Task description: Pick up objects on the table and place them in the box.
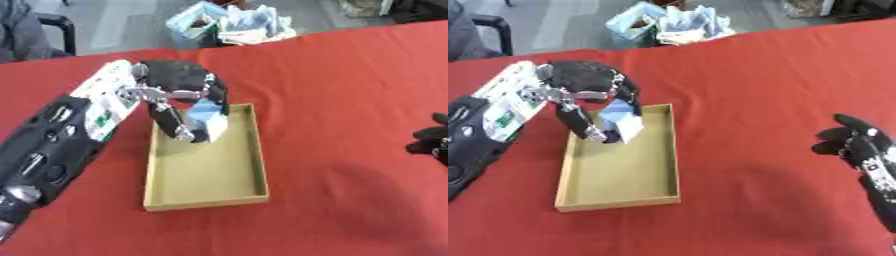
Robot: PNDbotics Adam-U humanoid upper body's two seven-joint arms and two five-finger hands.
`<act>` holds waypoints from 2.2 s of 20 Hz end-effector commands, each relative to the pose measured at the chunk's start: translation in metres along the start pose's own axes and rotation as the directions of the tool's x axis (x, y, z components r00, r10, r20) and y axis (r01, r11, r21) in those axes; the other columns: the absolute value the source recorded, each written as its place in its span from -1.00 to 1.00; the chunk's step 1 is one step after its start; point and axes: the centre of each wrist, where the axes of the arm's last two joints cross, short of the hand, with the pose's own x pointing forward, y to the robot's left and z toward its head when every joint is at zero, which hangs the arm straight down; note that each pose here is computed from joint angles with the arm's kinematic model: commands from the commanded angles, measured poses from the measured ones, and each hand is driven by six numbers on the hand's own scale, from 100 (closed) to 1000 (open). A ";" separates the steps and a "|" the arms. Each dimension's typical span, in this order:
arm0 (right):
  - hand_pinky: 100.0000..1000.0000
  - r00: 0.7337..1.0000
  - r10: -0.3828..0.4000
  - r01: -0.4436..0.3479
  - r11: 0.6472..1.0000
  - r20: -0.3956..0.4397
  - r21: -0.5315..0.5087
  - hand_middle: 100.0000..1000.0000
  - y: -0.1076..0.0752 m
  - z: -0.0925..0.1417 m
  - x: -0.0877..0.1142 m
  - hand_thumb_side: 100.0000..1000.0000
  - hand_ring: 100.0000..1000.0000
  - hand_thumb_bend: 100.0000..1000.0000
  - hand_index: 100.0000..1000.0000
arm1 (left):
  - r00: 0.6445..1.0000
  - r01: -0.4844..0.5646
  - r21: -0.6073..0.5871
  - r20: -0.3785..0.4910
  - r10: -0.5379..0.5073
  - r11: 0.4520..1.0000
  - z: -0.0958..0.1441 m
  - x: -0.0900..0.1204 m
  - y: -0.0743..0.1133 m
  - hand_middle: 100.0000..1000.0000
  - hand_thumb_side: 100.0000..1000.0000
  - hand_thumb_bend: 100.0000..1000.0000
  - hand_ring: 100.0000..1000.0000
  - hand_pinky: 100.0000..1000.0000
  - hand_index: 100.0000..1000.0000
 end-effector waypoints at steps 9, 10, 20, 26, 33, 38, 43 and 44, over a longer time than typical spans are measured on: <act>0.40 1.000 0.013 -0.013 1.000 0.017 -0.001 0.28 -0.003 -0.002 0.004 0.43 0.26 -1.00 0.78 | 0.992 0.119 -0.180 0.070 -0.108 0.977 0.018 0.002 0.010 0.32 -0.59 -0.38 0.42 0.48 0.61; 0.40 1.000 0.013 -0.013 1.000 0.017 -0.001 0.28 -0.004 -0.002 0.004 0.43 0.26 -1.00 0.78 | 0.991 0.123 -0.175 0.070 -0.112 0.977 0.021 0.003 0.013 0.34 -0.57 -0.34 0.43 0.49 0.62; 0.39 1.000 0.015 -0.015 1.000 0.019 -0.006 0.28 -0.004 -0.002 0.003 0.43 0.26 -1.00 0.78 | 0.993 0.120 -0.138 0.027 -0.117 0.983 0.053 0.011 0.025 0.39 -0.27 -0.21 0.45 0.51 0.65; 0.39 1.000 0.013 -0.012 1.000 0.020 -0.015 0.28 -0.004 -0.001 0.002 0.43 0.26 -1.00 0.78 | 0.994 -0.060 0.140 -0.084 0.072 0.988 0.105 0.018 0.023 0.25 -0.36 -0.78 0.30 0.39 0.59; 0.39 1.000 0.012 -0.011 0.999 0.023 -0.033 0.28 -0.004 0.001 0.003 0.42 0.26 -1.00 0.78 | 0.902 -0.281 0.580 -0.114 0.417 0.765 0.150 0.037 -0.004 0.12 0.05 -1.00 0.15 0.26 0.52; 0.39 1.000 0.010 -0.009 0.999 0.021 -0.044 0.27 -0.004 0.003 0.003 0.42 0.26 -1.00 0.78 | 0.772 -0.389 0.774 -0.022 0.636 0.499 0.155 0.053 -0.037 0.07 0.14 -1.00 0.10 0.21 0.49; 0.39 1.000 0.002 -0.001 0.999 0.022 -0.053 0.27 -0.003 0.003 0.002 0.42 0.26 -1.00 0.78 | 0.673 -0.432 0.841 0.060 0.737 0.326 0.147 0.069 -0.058 0.05 0.22 -1.00 0.09 0.18 0.46; 0.39 1.000 0.001 0.001 0.998 0.021 -0.055 0.27 -0.003 0.003 0.002 0.42 0.26 -1.00 0.78 | 0.663 -0.433 0.848 0.069 0.746 0.306 0.146 0.071 -0.060 0.05 0.22 -1.00 0.09 0.18 0.46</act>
